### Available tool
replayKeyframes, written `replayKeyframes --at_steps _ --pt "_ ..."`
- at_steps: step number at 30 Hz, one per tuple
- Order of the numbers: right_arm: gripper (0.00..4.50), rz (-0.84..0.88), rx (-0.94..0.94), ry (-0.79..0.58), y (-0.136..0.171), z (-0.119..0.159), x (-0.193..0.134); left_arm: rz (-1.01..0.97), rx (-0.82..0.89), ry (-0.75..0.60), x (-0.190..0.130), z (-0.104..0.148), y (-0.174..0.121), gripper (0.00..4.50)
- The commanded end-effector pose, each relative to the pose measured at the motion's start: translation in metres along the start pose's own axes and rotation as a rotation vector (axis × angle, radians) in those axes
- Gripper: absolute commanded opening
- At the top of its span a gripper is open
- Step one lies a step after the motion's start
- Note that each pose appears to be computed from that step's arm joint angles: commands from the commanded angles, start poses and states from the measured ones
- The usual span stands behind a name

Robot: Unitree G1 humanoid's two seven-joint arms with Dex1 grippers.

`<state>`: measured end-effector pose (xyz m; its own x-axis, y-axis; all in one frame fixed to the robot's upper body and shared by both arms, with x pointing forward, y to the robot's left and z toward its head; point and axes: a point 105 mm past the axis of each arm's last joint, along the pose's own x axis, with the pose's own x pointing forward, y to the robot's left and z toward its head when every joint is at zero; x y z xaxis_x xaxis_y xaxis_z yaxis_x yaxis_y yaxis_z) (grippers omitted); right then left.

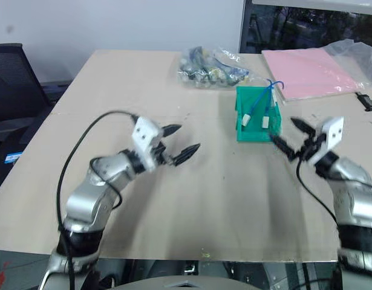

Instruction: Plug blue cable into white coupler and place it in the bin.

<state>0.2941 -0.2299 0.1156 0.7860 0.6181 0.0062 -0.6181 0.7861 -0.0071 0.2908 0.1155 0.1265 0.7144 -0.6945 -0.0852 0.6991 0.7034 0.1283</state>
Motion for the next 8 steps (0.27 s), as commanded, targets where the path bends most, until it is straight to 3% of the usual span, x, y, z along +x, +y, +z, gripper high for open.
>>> replayKeyframes --at_steps 1,4,8 --pt "4.42 0.055 -0.053 0.026 0.011 0.000 -0.015 0.031 0.048 -0.012 -0.019 -0.008 -0.001 4.50" --pt "4.42 0.043 -0.023 0.080 0.015 -0.018 -0.035 0.074 0.037 0.052 -0.035 -0.036 0.000 4.50" --pt "4.42 0.024 -0.061 0.129 0.013 -0.030 -0.047 0.069 0.039 0.078 -0.040 -0.049 -0.007 4.50"
